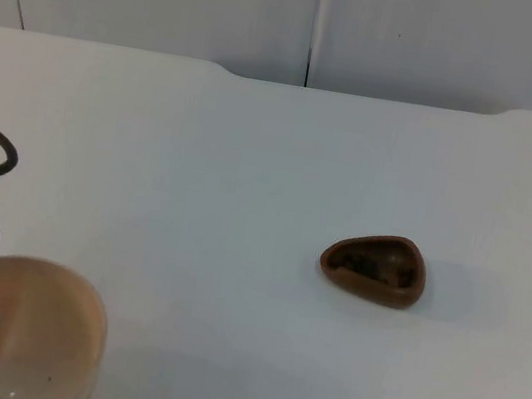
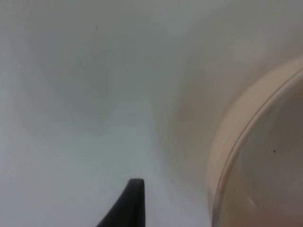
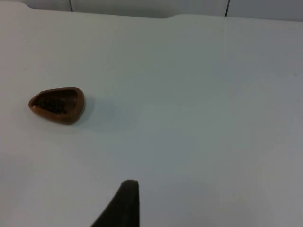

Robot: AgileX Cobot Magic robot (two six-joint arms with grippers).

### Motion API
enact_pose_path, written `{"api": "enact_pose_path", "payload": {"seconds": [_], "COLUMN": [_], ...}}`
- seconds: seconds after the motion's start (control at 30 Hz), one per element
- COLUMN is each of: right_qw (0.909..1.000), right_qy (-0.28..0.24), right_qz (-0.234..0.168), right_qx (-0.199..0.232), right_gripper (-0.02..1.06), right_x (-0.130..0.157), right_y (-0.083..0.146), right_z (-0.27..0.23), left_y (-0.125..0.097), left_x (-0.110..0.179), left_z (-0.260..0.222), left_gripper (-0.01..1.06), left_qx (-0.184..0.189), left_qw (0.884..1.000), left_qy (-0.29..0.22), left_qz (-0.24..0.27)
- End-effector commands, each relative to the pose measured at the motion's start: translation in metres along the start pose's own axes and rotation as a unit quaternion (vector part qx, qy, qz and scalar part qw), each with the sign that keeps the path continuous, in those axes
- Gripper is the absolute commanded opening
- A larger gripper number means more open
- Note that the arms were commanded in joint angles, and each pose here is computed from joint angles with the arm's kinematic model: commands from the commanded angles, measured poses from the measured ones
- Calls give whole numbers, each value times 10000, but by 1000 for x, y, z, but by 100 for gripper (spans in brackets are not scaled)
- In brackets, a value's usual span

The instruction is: Pick up the bowl with the left hand and pour the coffee beans from the cup into the bowl with the right hand.

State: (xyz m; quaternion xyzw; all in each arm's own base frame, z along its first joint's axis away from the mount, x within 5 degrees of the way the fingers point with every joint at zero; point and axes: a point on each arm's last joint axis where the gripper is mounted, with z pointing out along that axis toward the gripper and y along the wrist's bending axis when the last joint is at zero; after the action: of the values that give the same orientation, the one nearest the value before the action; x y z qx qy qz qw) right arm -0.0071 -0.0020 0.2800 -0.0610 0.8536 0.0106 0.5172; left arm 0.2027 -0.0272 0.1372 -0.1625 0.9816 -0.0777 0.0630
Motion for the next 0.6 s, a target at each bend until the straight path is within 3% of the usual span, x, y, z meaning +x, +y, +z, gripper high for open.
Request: {"api": "enact_pose_path", "payload": {"seconds": [0.0,0.27,0.4,0.57], "right_qw": [10000,10000,10000,10000], "right_qy": [-39,-39,-39,-39], "right_qz": [6,6,6,6], "right_qx": [15,15,15,15], "right_gripper": [105,105,105,105], "right_x": [0,0,0,0], "right_y": [0,0,0,0], "right_z": [0,0,0,0], "left_y": [0,-4,-14,-11], "left_x": [0,2,2,1], "left_z": [1,2,1,2], "left_gripper": [105,104,99,99], "left_qx": [54,330,849,756], "left_qw": [9999,9994,9963,9967], "left_qy": [-66,-49,-73,-182], "left_qz": [-58,-27,-81,-241]}}
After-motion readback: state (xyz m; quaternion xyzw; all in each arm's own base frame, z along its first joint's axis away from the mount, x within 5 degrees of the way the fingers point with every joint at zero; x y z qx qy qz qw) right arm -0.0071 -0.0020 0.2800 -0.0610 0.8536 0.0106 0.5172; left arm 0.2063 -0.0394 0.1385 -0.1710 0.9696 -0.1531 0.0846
